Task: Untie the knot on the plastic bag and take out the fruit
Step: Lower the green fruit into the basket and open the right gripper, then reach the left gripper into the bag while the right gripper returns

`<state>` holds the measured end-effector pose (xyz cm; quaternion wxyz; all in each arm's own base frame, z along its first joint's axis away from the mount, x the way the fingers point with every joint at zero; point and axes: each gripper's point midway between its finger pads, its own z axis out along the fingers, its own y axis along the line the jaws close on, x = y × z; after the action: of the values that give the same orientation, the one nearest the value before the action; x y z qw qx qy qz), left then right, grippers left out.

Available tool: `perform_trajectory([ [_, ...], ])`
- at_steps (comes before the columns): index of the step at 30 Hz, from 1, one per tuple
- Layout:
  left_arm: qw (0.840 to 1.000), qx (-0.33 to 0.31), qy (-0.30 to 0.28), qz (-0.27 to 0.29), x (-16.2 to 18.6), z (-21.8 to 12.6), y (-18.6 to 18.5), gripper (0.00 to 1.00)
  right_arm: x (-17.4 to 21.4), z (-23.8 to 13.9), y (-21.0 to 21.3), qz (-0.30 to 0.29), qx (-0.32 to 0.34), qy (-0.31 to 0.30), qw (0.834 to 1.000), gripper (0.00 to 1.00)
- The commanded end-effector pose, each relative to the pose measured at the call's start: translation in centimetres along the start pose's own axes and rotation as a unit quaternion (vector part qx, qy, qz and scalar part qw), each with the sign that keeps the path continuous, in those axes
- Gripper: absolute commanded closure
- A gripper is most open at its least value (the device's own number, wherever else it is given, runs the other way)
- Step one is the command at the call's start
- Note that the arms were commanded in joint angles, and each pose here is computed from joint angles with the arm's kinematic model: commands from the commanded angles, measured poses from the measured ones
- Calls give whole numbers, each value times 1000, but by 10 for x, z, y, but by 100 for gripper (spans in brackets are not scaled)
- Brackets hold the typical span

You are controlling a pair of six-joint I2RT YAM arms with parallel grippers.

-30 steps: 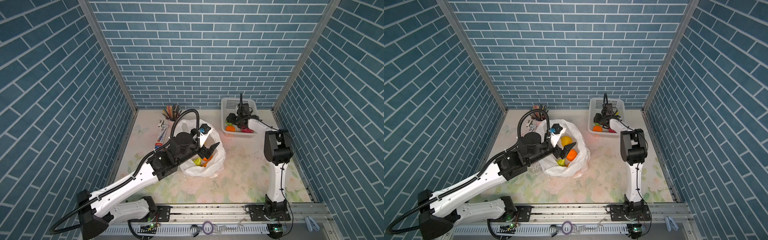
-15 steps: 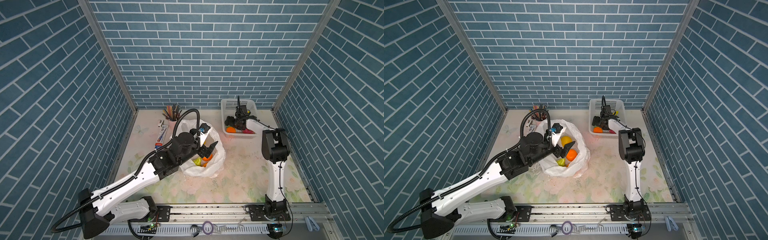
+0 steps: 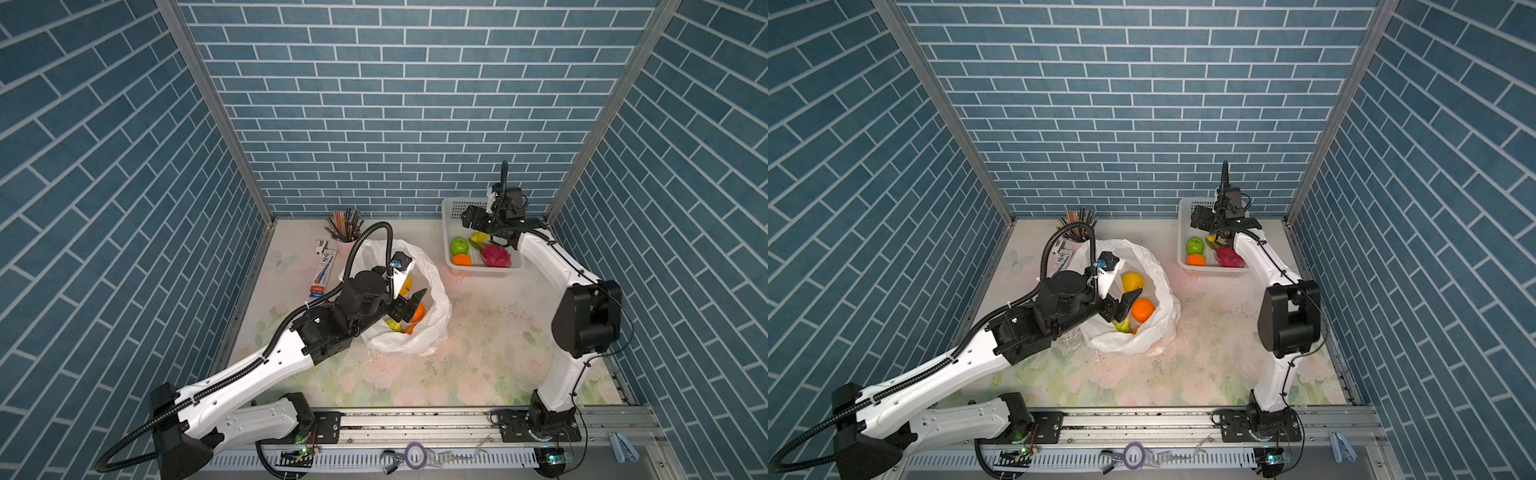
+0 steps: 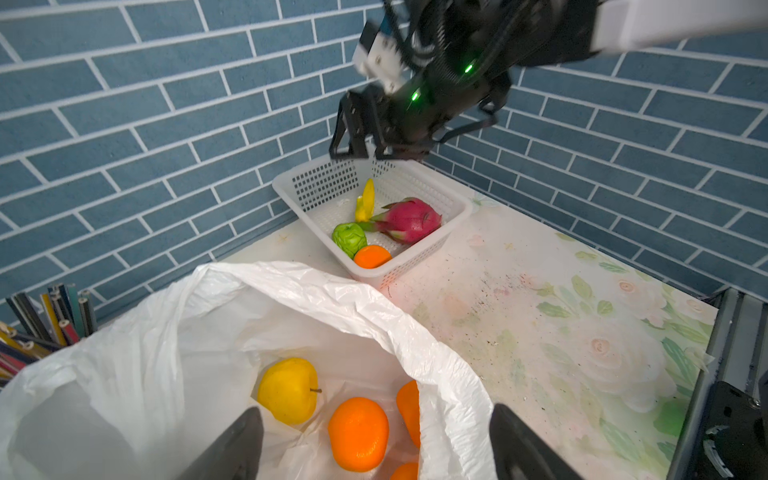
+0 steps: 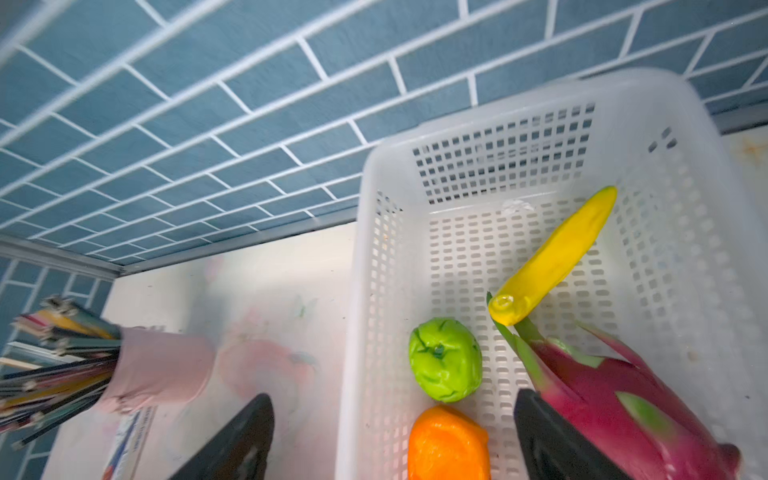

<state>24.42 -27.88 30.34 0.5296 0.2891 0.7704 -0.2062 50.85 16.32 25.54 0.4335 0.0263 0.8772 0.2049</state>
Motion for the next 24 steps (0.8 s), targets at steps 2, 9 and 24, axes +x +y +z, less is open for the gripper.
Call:
perform_trajectory([
  [2, 998, -33, 52, -34, 33, 5, 11, 19, 4, -52, 38, -24, -61, -24, 998, 9],
  [9, 991, -61, 107, -61, 67, 25, 19, 31, 33, -125, 87, -46, -128, -57, 989, 10],
  [24, 969, -69, 224, -73, 128, 104, 52, 45, 114, -166, 112, -9, -159, -7, 987, 11],
])
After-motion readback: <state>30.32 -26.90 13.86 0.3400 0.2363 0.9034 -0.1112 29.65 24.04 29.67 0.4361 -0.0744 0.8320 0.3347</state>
